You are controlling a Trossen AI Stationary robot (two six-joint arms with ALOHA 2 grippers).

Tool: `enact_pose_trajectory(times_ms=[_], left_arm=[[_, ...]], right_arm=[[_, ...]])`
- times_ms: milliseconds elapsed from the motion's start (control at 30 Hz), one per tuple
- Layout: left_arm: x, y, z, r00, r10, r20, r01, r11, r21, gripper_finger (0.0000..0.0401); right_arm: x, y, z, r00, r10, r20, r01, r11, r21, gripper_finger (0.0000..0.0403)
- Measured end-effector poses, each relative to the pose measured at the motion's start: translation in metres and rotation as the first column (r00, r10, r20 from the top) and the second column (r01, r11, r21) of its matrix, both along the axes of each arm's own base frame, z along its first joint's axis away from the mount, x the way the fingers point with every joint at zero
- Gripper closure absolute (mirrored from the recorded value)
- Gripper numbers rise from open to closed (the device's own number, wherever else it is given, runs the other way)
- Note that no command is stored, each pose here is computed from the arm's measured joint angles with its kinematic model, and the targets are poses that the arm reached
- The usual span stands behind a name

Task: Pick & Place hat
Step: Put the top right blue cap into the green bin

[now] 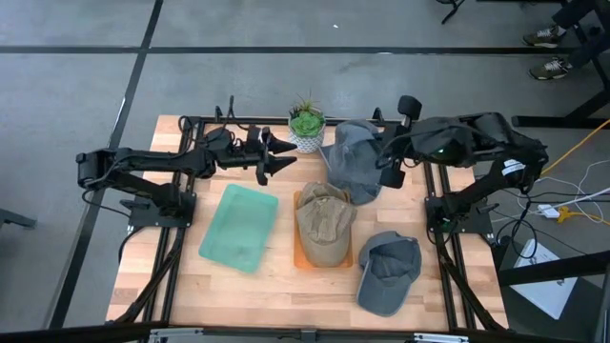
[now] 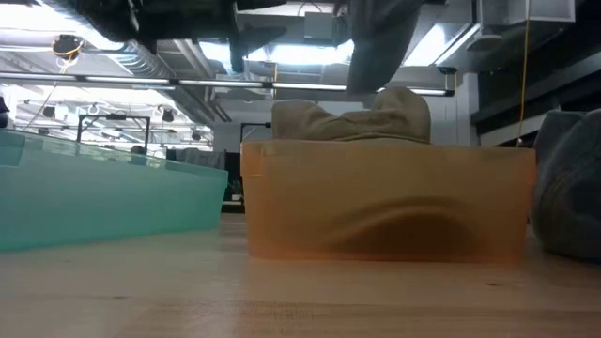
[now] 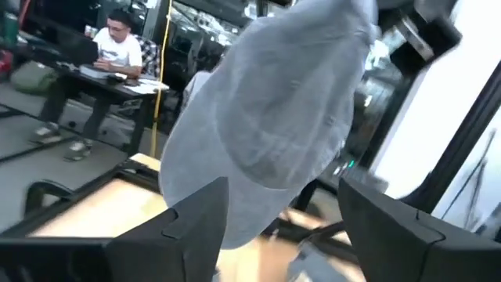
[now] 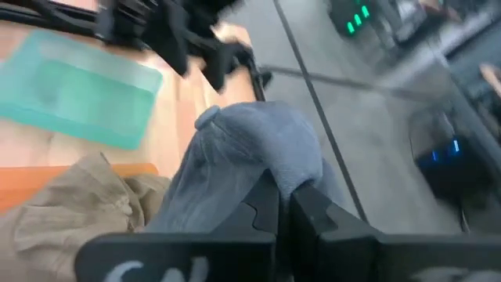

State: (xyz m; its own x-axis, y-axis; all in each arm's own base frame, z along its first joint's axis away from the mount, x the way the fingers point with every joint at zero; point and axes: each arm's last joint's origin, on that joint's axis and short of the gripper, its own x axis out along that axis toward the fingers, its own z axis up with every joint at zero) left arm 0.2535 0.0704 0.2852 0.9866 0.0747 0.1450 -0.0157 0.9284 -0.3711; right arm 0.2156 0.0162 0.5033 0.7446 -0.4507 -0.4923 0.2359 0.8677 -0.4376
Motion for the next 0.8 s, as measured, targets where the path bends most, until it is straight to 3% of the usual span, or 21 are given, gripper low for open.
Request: enact_pose_trajectory(times_ms=[267, 500, 700, 800], left_arm=[[0.008, 0.005, -0.013, 0.994, -0.088, 0.063, 0.097, 0.982, -0.162, 0.0121], [0.023, 0.008, -0.03, 0.991, -0.077, 0.109, 0.104, 0.956, -0.276, 0.0097], [0.036, -0.002, -0.038, 0.936, -0.149, 0.318, 0.246, 0.925, -0.291, 0.0095], [0.042, -0.008, -0.047, 0.923, -0.172, 0.343, 0.279, 0.914, -0.294, 0.0095]], right_arm=[[0.01, 0.005, 0.015, 0.967, 0.249, 0.049, -0.24, 0.96, -0.145, 0.0394], [0.012, 0.004, 0.026, 0.951, 0.291, 0.103, -0.258, 0.933, -0.252, 0.0394], [0.013, -0.002, 0.026, 0.958, 0.27, 0.1, -0.236, 0.935, -0.264, 0.0394], [0.013, -0.006, 0.027, 0.96, 0.259, 0.109, -0.222, 0.937, -0.27, 0.0394]])
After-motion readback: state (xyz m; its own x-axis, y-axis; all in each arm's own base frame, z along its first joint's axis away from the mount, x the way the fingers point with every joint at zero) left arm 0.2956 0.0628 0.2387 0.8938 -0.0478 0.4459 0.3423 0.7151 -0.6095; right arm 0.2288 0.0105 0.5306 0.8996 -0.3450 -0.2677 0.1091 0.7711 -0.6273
